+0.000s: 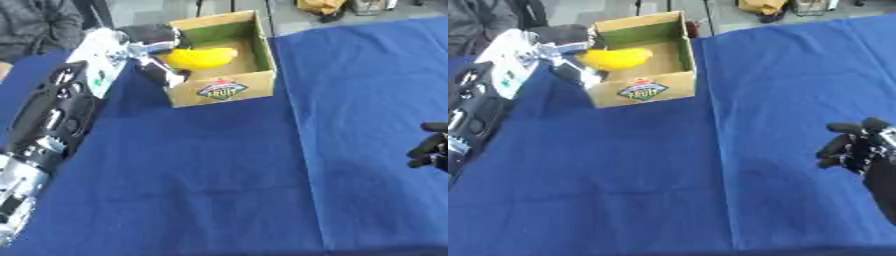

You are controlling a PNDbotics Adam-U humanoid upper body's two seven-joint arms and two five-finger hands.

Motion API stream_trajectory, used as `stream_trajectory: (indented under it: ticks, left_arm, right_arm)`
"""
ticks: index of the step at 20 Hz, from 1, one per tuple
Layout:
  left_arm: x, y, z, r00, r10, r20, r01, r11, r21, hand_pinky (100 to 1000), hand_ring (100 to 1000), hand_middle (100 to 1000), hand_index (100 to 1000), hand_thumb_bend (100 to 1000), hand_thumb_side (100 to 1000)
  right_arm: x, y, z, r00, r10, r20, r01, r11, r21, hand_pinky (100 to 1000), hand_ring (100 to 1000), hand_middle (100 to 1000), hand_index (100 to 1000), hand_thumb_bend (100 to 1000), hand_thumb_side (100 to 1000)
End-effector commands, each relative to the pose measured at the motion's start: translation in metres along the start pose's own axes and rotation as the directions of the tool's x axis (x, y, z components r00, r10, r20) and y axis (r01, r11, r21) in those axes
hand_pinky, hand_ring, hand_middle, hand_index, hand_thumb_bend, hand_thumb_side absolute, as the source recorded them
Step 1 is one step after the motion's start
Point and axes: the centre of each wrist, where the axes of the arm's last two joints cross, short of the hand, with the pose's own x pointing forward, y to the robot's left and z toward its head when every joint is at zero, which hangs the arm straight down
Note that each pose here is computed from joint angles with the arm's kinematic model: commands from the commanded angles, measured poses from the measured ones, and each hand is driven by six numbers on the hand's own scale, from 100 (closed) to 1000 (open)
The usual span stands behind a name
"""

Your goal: Pick up objects on the table and place them in the box.

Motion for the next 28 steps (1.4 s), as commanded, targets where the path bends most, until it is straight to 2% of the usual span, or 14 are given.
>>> stream_trajectory:
  ticks: [1,11,12,13,18,22,23,24,26,28]
  left_arm:
    - [-0.015,0.015,0.008,0.999,-0.02,-0.048,0.023,0.997,0.072,630,569,557,686,141,295]
    - [-0.041,0.002,0.023,0.988,-0.017,-0.155,0.037,0.991,0.126,636,576,565,689,152,304]
    - [-0.043,-0.001,0.024,0.986,-0.012,-0.168,0.033,0.992,0.121,636,578,568,690,182,286]
    - [-0.045,-0.004,0.025,0.984,-0.008,-0.179,0.029,0.993,0.115,637,580,571,691,163,317]
    - [-0.052,-0.021,0.027,0.974,0.008,-0.225,0.01,0.997,0.081,642,597,593,709,231,362]
    - [-0.051,-0.028,0.024,0.978,-0.006,-0.209,0.017,0.999,0.051,653,624,628,757,556,527]
    - [-0.05,-0.029,0.024,0.979,-0.012,-0.202,0.021,0.999,0.043,658,636,643,768,674,584]
    - [-0.05,-0.029,0.023,0.98,-0.018,-0.196,0.026,0.999,0.037,663,646,655,773,740,618]
    - [-0.049,-0.028,0.024,0.981,-0.03,-0.191,0.038,0.998,0.04,671,660,671,774,809,664]
    - [-0.049,-0.025,0.025,0.981,-0.037,-0.189,0.049,0.997,0.062,669,658,672,772,808,685]
  right_arm:
    - [0.012,-0.005,-0.001,0.999,0.05,0.022,-0.05,0.999,0.01,586,611,522,781,100,1000]
    - [0.016,-0.008,-0.002,0.997,0.079,0.022,-0.079,0.997,0.004,586,610,522,780,100,1000]
    - [0.016,-0.008,-0.002,0.996,0.082,0.023,-0.082,0.997,0.003,586,610,522,780,100,1000]
    - [0.016,-0.008,-0.003,0.996,0.084,0.023,-0.084,0.996,0.002,586,610,522,780,100,1000]
    - [0.018,-0.009,-0.004,0.996,0.09,0.028,-0.09,0.996,-0.002,586,610,522,780,100,1000]
    - [0.019,-0.009,-0.004,0.995,0.093,0.029,-0.092,0.996,-0.008,586,610,522,780,100,1000]
    - [0.019,-0.009,-0.004,0.995,0.092,0.03,-0.092,0.996,-0.008,586,610,522,780,100,1000]
    - [0.019,-0.009,-0.004,0.995,0.091,0.03,-0.09,0.996,-0.008,586,610,522,780,100,1000]
    - [0.019,-0.009,-0.004,0.996,0.088,0.03,-0.088,0.996,-0.008,586,610,522,780,100,1000]
    - [0.018,-0.009,-0.004,0.996,0.086,0.029,-0.086,0.996,-0.01,586,610,522,780,100,1000]
